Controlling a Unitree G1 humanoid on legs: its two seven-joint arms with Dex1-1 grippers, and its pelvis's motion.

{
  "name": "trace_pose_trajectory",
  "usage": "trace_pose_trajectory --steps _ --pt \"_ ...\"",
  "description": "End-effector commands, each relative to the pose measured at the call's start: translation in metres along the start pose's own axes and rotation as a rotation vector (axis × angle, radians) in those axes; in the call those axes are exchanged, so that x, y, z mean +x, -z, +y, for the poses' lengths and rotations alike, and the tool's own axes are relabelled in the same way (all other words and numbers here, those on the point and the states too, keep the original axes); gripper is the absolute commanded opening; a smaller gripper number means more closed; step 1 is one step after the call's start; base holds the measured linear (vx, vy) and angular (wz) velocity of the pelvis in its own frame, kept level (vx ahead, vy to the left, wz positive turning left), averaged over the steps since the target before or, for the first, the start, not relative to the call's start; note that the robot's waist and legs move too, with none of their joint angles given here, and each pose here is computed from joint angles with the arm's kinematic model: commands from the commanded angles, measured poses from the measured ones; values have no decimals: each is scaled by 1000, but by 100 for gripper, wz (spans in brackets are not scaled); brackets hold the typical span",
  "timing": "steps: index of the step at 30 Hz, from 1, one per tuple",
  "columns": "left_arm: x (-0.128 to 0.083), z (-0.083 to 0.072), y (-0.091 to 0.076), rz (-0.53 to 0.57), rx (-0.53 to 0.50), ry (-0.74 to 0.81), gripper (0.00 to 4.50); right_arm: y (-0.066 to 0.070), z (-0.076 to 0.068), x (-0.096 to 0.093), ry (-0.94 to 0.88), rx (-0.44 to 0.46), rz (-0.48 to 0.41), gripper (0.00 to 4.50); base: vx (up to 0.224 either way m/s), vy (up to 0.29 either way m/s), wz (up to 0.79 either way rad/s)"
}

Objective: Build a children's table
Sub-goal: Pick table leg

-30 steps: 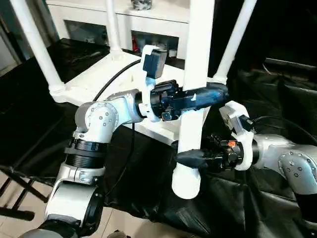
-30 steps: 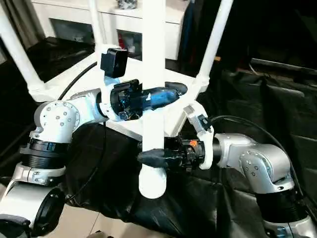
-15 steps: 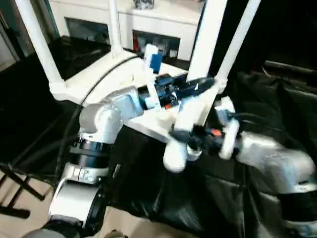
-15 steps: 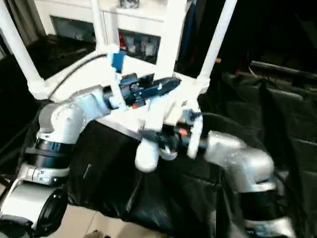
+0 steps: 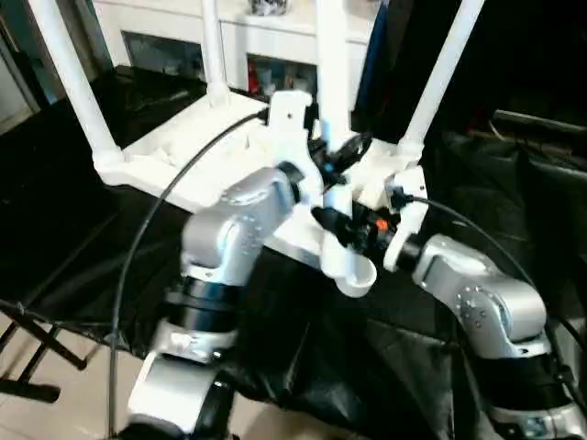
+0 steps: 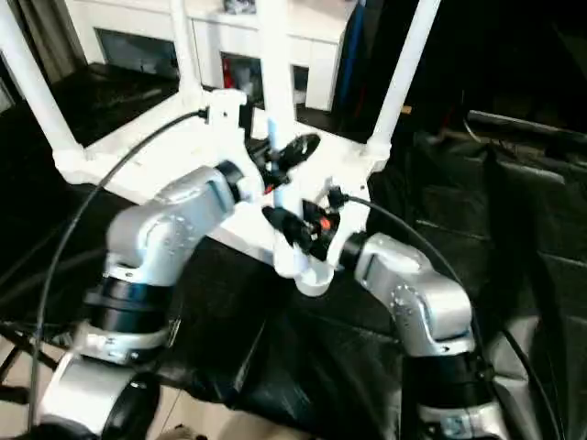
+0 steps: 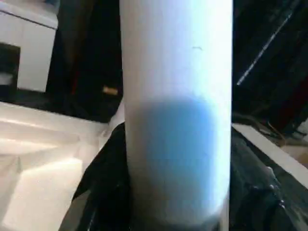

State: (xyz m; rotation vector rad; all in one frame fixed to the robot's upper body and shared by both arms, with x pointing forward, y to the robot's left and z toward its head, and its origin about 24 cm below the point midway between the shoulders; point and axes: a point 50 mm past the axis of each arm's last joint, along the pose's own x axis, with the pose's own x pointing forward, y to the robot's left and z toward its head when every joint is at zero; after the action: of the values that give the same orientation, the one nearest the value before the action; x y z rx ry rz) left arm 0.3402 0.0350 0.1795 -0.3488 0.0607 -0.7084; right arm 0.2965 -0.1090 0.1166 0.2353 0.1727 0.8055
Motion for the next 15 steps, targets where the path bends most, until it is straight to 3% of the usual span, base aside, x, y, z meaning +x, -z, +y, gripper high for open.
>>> trace_pose_trajectory --steps 1,4,5,6,9,15 --pt "-2 7 -3 -24 -20 -46 193 -14 7 -1 -13 -47 -79 186 0 0 0" --pt "-2 -2 -4 -22 -68 58 188 -15 8 0 -19 -29 -88 186 0 0 0" --pt "-2 -4 -5 -29 -78 90 186 -15 7 -2 -23 -12 -95 242 0 0 0" --pt "-2 -5 -5 -33 -82 98 186 -15 6 -2 -19 -10 -96 256 0 0 0" --pt "-3 -5 -8 -34 -98 150 185 -16 0 -8 -29 15 -97 266 0 0 0" --pt "-8 -2 -15 -21 -128 313 185 -19 -8 -29 -228 85 -31 314 0 0 0"
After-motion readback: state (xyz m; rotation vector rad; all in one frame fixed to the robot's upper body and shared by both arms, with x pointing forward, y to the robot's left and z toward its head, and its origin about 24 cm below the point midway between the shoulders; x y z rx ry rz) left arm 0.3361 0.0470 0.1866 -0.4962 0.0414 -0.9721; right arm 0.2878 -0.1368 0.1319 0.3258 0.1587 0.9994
